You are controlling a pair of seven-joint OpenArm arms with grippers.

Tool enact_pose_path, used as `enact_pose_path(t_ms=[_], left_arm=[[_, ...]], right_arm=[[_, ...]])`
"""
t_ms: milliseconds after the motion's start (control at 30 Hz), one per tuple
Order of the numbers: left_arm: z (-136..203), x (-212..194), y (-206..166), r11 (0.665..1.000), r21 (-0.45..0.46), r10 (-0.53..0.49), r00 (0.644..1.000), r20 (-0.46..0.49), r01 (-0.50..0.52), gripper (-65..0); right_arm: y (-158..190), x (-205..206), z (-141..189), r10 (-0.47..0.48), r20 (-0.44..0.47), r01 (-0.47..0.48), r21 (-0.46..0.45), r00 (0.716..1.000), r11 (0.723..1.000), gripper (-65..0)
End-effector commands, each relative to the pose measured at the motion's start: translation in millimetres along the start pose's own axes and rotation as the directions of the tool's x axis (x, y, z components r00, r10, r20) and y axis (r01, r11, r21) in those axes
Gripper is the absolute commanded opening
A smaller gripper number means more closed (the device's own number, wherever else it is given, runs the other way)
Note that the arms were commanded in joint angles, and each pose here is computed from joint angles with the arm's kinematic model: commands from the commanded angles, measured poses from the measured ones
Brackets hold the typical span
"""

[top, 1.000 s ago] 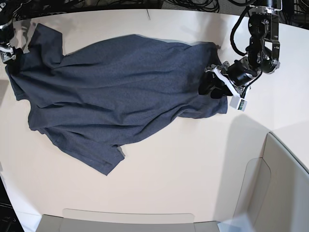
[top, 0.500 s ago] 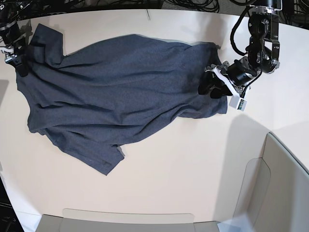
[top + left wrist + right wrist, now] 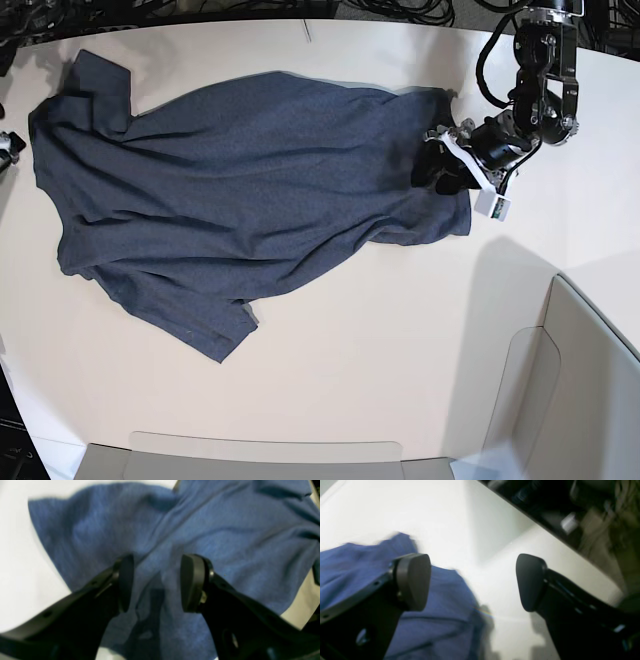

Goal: Layout the t-shirt on the table in an organized manner, then fold the t-shirt properly
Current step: 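Release the shirt and reposition the right gripper onto the collar area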

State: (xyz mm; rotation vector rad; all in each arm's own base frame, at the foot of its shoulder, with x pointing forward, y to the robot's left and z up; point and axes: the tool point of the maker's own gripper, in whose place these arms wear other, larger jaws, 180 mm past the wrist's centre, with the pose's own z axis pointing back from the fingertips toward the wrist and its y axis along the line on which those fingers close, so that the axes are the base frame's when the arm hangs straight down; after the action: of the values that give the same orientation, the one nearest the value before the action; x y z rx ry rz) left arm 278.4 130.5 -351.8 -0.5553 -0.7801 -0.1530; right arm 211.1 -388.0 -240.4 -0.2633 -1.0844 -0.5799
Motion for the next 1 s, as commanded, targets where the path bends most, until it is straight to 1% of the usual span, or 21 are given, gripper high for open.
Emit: enact_pose_path(t_ms=[0, 67, 133, 200, 267, 300, 367, 467, 533, 600, 700, 767, 800, 833, 867, 967], left_arm=[[3.3, 16.9, -2.5, 1.0, -0.013, -0.019, 0.998, 0.052, 0.02, -37.2], [3.6, 17.1, -1.3, 1.0, -0.01, -0.017, 0.998, 0.053, 0.018, -37.2], [4.1, 17.4, -0.6, 1.0, -0.008, -0.018, 0.998, 0.053, 0.019, -37.2], [4.2, 16.8, -0.6, 1.0, -0.008, -0.017, 0.998, 0.052, 0.018, -37.2], [4.2, 16.1, -0.5, 1.0, -0.008, -0.017, 0.999, 0.051, 0.017, -37.2], [4.8, 13.0, -0.1, 1.0, -0.007, -0.012, 0.999, 0.045, 0.013, -37.2], [6.2, 3.6, 0.3, 1.0, -0.004, -0.002, 1.0, 0.026, 0.002, -37.2], [14.4, -1.9, 11.5, 1.0, 0.027, -0.003, 1.0, 0.009, 0.003, -37.3], [27.4, -8.3, 26.0, 0.997, 0.073, 0.038, 0.999, 0.028, -0.04, -37.3], [39.2, -9.4, 40.0, 0.987, 0.121, 0.098, 0.992, 0.082, -0.108, -37.3], [59.7, -5.9, 62.9, 0.957, 0.191, 0.182, 0.965, 0.186, -0.217, -37.3], [67.7, -6.1, 71.2, 0.94, 0.213, 0.218, 0.948, 0.233, -0.268, -37.3], [70.3, -9.7, 73.9, 0.932, 0.222, 0.235, 0.944, 0.233, -0.287, -37.3], [71.1, -14.2, 74.5, 0.927, 0.226, 0.25, 0.943, 0.22, -0.299, -37.1], [71.0, -20.8, 74.0, 0.925, 0.23, 0.264, 0.946, 0.188, -0.304, -37.1], [68.3, -42.9, 67.1, 0.925, 0.227, 0.298, 0.952, 0.064, -0.305, -37.0]], right_arm=[[9.6, 1.3, -1.0, 0.042, -0.002, -0.042, 0.023, 0.999, 0.999, -13.0], [36.0, -10.4, -7.1, 0.095, -0.038, -0.091, 0.085, 0.995, 0.992, -13.0], [61.7, -27.0, -9.1, 0.152, -0.077, -0.139, 0.155, 0.985, 0.978, -13.0], [91.3, -39.2, -9.8, 0.21, -0.086, -0.186, 0.231, 0.974, 0.955, -13.0], [115.7, -49.9, -8.4, 0.275, -0.062, -0.247, 0.284, 0.959, 0.926, -13.0], [127.2, -56.2, -6.8, 0.321, -0.045, -0.294, 0.304, 0.946, 0.906, -13.0], [137.7, -65.8, -5.4, 0.407, -0.026, -0.38, 0.303, 0.913, 0.874, -13.0], [142.0, -78.2, -8.3, 0.532, -0.03, -0.507, 0.265, 0.846, 0.82, -13.0], [143.6, -87.4, -10.6, 0.59, -0.043, -0.562, 0.253, 0.806, 0.787, -13.0], [144.1, -97.9, -14.2, 0.624, -0.064, -0.592, 0.254, 0.779, 0.765, -13.0], [141.2, -115.5, -21.1, 0.648, -0.106, -0.606, 0.267, 0.754, 0.749, -13.0], [140.5, -120.1, -25.2, 0.647, -0.122, -0.602, 0.271, 0.753, 0.751, -13.0], [140.4, -121.9, -27.3, 0.647, -0.128, -0.6, 0.272, 0.752, 0.752, -13.0], [139.8, -124.3, -28.7, 0.647, -0.135, -0.599, 0.274, 0.751, 0.753, -13.0], [139.9, -126.0, -29.4, 0.647, -0.139, -0.598, 0.276, 0.749, 0.752, -13.0], [139.9, -126.0, -29.4, 0.647, -0.139, -0.598, 0.276, 0.749, 0.752, -13.0]])
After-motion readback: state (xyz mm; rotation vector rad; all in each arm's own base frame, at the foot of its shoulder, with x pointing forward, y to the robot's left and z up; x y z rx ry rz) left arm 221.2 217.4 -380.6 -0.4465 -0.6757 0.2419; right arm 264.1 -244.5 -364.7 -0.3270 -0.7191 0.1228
